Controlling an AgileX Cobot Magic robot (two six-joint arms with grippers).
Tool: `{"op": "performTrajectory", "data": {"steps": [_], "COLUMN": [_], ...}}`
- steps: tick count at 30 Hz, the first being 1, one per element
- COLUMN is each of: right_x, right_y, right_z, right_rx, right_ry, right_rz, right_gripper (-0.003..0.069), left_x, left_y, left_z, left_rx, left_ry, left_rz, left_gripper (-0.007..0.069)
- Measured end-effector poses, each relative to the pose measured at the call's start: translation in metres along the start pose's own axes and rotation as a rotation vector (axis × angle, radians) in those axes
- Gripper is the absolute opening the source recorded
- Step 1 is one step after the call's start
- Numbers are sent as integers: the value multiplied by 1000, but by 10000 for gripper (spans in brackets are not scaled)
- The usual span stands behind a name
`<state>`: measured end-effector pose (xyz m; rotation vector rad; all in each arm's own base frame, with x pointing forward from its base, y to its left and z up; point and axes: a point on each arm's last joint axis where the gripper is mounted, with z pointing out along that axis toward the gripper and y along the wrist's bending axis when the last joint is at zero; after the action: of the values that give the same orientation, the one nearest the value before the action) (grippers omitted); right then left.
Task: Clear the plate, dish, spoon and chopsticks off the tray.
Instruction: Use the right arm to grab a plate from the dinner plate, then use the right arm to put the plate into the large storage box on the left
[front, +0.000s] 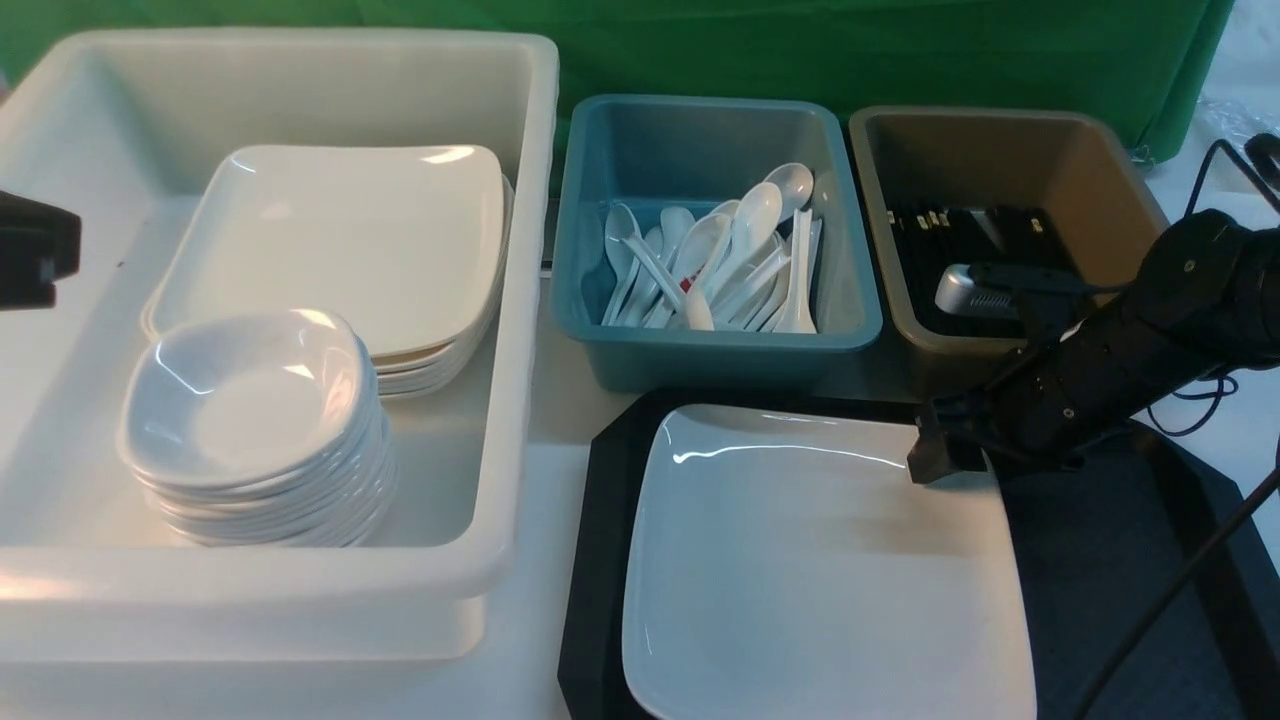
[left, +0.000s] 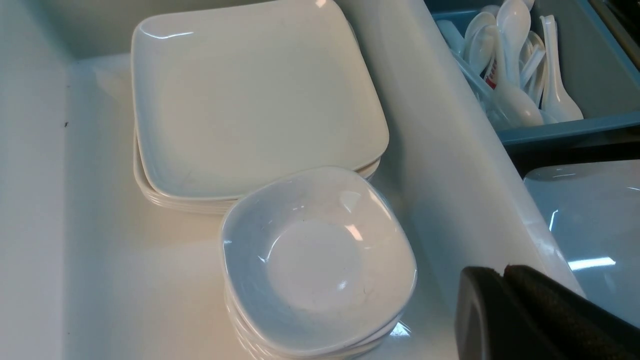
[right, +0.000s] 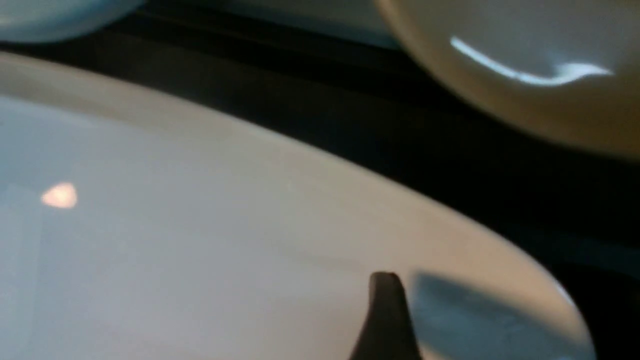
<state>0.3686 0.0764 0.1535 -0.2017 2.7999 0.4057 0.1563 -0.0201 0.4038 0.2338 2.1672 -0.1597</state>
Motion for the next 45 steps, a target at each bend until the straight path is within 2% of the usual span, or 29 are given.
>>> {"op": "performTrajectory", "data": {"steps": [1,2,3,4,5,12,16,22,27,34,45], "right_x": [0,0,0,0,0,1,2,7,12,20,27], "right_y": [0,0,0,0,0,4,9,31,42,50,57], "right_z": [0,1,1,2,2,-5,-23,-91,-130,-167,-199], "right_rx": [1,2,2,-3,-9,-25,-37,-82,-79,-51,-28], "right_ry": [-2,-1,-1,2,3,16,17,-55,-151,-254,-326], "right_rz": [-1,-12,-15,-28,-31,-43,-88,-192,-232,-298,-348], "right_gripper": [499,446,423,306,279,277,227,106,70,62,62], "left_x": [0,0,0,0,0,0,0,0,0,0,0], "left_y": [0,0,0,0,0,0,0,0,0,0,-1], "left_z": [0,0,0,0,0,0,0,0,0,0,0], "left_rx": [0,0,0,0,0,0,0,0,0,0,12], "left_ry": [0,0,0,0,0,0,0,0,0,0,-3], "left_rz": [0,0,0,0,0,0,0,0,0,0,-9], "left_gripper": [14,14,14,14,14,14,14,14,14,14,14]}}
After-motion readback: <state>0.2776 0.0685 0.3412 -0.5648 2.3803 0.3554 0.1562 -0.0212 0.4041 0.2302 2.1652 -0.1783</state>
